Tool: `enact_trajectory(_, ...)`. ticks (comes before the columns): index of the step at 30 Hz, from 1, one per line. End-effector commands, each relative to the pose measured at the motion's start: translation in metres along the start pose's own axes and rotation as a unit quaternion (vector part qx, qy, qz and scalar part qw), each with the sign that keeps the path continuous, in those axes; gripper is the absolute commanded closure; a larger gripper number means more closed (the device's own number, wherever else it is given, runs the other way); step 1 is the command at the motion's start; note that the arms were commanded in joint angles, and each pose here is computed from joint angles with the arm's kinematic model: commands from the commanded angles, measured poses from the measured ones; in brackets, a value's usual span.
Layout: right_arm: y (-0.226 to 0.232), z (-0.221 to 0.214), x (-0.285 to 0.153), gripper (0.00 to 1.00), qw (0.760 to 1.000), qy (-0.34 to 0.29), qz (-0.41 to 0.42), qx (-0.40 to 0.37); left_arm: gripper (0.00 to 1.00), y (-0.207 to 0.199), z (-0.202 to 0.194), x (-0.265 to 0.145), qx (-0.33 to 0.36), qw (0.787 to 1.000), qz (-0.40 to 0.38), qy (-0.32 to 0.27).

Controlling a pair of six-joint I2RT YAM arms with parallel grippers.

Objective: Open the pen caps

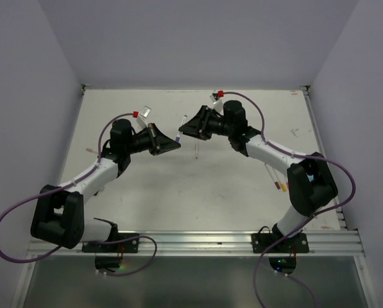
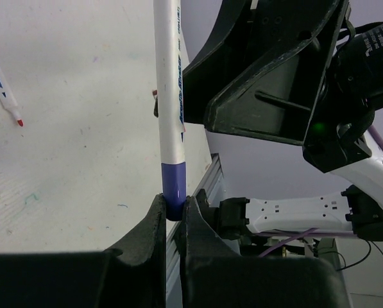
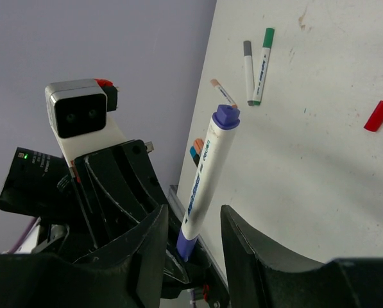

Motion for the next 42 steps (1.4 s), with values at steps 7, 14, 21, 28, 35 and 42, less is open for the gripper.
enact_trajectory(7, 0.015, 0.009, 0.003, 0.59, 0.999, -0.013, 0.023, -0.024, 1.0, -0.023, 0.004, -0.005, 0.029, 0.999, -0.037, -0.004)
enact_trajectory(14, 0.015, 0.017, 0.025, 0.87, 0.999, -0.012, 0.037, -0.004, 1.0, -0.027, -0.001, -0.003, 0.032, 0.998, -0.056, 0.012)
enact_trajectory(21, 0.011, 0.011, 0.02, 1.0, 1.0, -0.001, 0.019, 0.008, 0.87, -0.024, -0.001, 0.0, 0.037, 0.998, -0.052, 0.025)
enact_trajectory(28, 0.009, 0.004, 0.014, 1.0, 1.0, 0.005, 0.014, 0.015, 0.61, -0.02, 0.003, -0.001, 0.036, 0.998, -0.039, 0.015)
enact_trajectory(35, 0.007, 0.002, 0.015, 1.0, 0.999, 0.009, 0.02, 0.027, 0.66, -0.021, 0.004, -0.002, 0.041, 0.998, -0.044, 0.015)
enact_trajectory(42, 0.007, -0.003, 0.013, 1.0, 0.999, 0.015, 0.022, 0.032, 0.66, -0.019, 0.006, -0.001, 0.039, 0.998, -0.045, 0.014)
Point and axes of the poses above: each gripper's point midway between its finger pads, its own x axis out along the fingers, its own y axis along the line the jaws close on, z = x × y, the point moved 3 cm from there along -x, back along the fingers, and after that the axes turned 3 degrees about -x, right-handed, at the moved point
